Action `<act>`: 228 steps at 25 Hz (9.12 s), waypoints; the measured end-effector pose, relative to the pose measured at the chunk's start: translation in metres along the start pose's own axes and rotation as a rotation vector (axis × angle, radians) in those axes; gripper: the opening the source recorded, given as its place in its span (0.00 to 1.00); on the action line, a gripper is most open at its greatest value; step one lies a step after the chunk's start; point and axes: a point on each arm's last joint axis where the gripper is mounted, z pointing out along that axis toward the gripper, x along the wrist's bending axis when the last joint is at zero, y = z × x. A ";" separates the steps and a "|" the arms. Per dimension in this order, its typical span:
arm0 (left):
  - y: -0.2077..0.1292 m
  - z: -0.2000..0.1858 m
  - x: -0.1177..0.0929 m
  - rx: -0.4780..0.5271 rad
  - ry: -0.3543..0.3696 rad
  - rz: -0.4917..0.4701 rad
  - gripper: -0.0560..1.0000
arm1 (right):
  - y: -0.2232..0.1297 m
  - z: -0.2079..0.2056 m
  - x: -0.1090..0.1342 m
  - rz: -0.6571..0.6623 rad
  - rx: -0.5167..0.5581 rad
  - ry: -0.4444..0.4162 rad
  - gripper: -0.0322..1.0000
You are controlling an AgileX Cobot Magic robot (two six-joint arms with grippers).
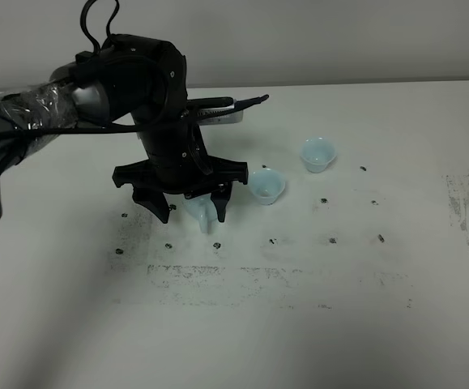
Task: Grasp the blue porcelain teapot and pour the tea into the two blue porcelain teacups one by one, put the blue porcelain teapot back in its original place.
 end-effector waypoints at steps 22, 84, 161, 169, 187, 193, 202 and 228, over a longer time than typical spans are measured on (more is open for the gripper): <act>0.020 0.024 -0.007 0.055 0.001 -0.006 0.12 | 0.000 0.000 0.000 0.000 0.000 0.000 0.55; 0.022 0.024 -0.003 0.040 0.048 0.079 0.06 | 0.000 0.000 0.000 0.000 0.000 0.000 0.55; 0.081 -0.028 0.016 -0.357 0.099 1.267 0.06 | 0.000 0.000 0.000 0.000 0.000 0.000 0.55; 0.078 -0.028 0.011 -0.364 0.073 1.425 0.06 | 0.000 0.000 0.000 0.000 0.000 0.000 0.55; 0.087 -0.031 0.016 -0.376 0.278 1.604 0.06 | 0.000 0.000 0.000 0.000 0.000 0.000 0.55; 0.088 -0.031 0.017 -0.399 0.268 1.670 0.06 | 0.000 0.000 0.000 0.000 0.000 0.000 0.55; 0.086 -0.030 0.018 -0.384 0.218 1.606 0.06 | 0.000 0.000 0.000 0.000 0.000 0.000 0.55; 0.108 0.000 -0.012 -0.584 0.384 1.744 0.06 | 0.000 0.000 0.000 0.000 0.000 0.000 0.55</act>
